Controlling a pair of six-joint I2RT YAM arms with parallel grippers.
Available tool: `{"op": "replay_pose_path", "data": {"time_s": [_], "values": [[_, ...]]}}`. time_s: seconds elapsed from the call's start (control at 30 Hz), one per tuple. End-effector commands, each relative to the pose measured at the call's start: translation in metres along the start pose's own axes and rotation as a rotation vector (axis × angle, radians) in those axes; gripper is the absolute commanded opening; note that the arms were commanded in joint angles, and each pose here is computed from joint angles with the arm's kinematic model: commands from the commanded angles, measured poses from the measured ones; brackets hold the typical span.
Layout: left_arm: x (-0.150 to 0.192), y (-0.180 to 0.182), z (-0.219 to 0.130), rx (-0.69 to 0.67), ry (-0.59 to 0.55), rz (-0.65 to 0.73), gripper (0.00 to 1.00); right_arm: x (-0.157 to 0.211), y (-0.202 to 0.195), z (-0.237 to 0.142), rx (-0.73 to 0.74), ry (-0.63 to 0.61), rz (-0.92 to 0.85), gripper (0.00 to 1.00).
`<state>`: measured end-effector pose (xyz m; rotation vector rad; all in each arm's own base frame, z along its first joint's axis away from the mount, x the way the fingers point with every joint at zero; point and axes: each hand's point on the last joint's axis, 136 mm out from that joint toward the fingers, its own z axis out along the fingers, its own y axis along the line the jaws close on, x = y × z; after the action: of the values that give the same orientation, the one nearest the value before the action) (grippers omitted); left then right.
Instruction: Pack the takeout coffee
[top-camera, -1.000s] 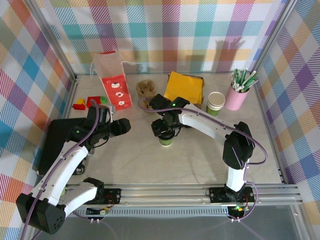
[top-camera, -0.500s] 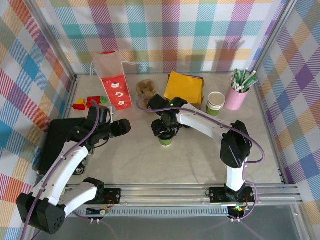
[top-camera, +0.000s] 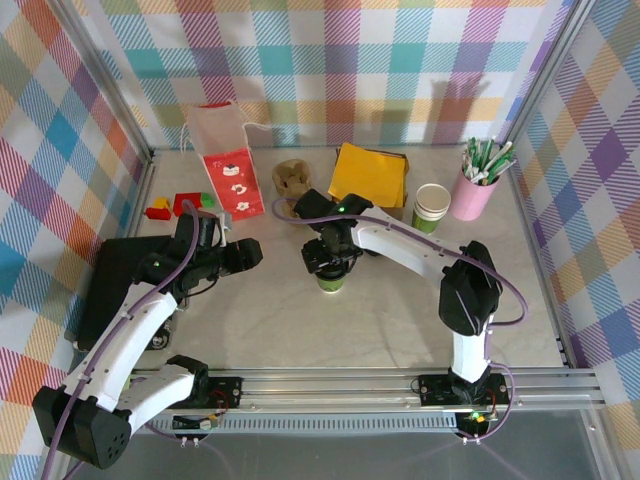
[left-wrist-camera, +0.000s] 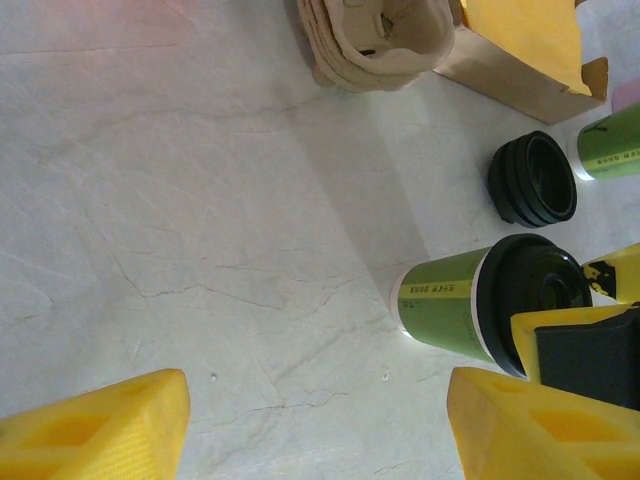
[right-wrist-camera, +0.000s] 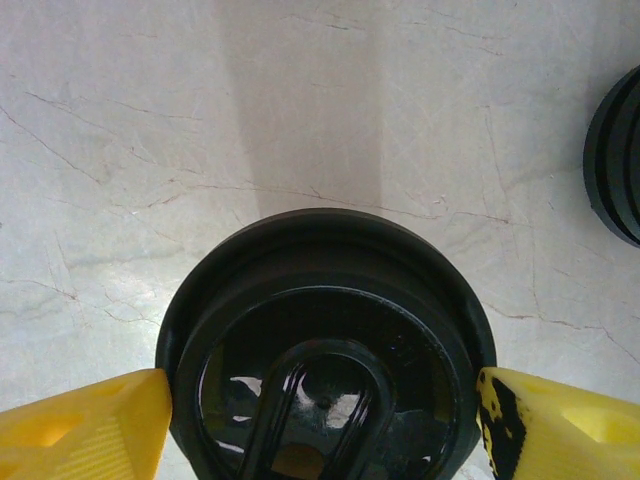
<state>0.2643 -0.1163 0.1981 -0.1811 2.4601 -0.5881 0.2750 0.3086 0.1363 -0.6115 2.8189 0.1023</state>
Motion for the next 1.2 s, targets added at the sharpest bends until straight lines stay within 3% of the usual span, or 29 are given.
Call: {"op": "replay_pose_path", "data": {"time_s": [0.0, 0.4, 0.77, 1.17], "values": [[0.0025, 0.0003, 0.0002, 0.015, -0.002, 0.008, 0.69, 0.0036, -0.0002, -0.0022, 0.030, 0.021, -0.002, 0.81], [0.0027, 0.0006, -0.0004, 0.015, -0.005, 0.009, 0.69, 0.0035, 0.0005, -0.0002, 0.034, 0.023, -0.009, 0.76], [0.0009, -0.0009, -0.0018, 0.018, -0.008, 0.011, 0.69, 0.0048, -0.0003, 0.0037, 0.043, 0.034, -0.015, 0.78], [-0.0028, -0.0043, -0.0047, 0.026, -0.017, 0.015, 0.69, 0.0050, -0.0084, -0.0038, 0.071, 0.022, -0.042, 0.70]]}}
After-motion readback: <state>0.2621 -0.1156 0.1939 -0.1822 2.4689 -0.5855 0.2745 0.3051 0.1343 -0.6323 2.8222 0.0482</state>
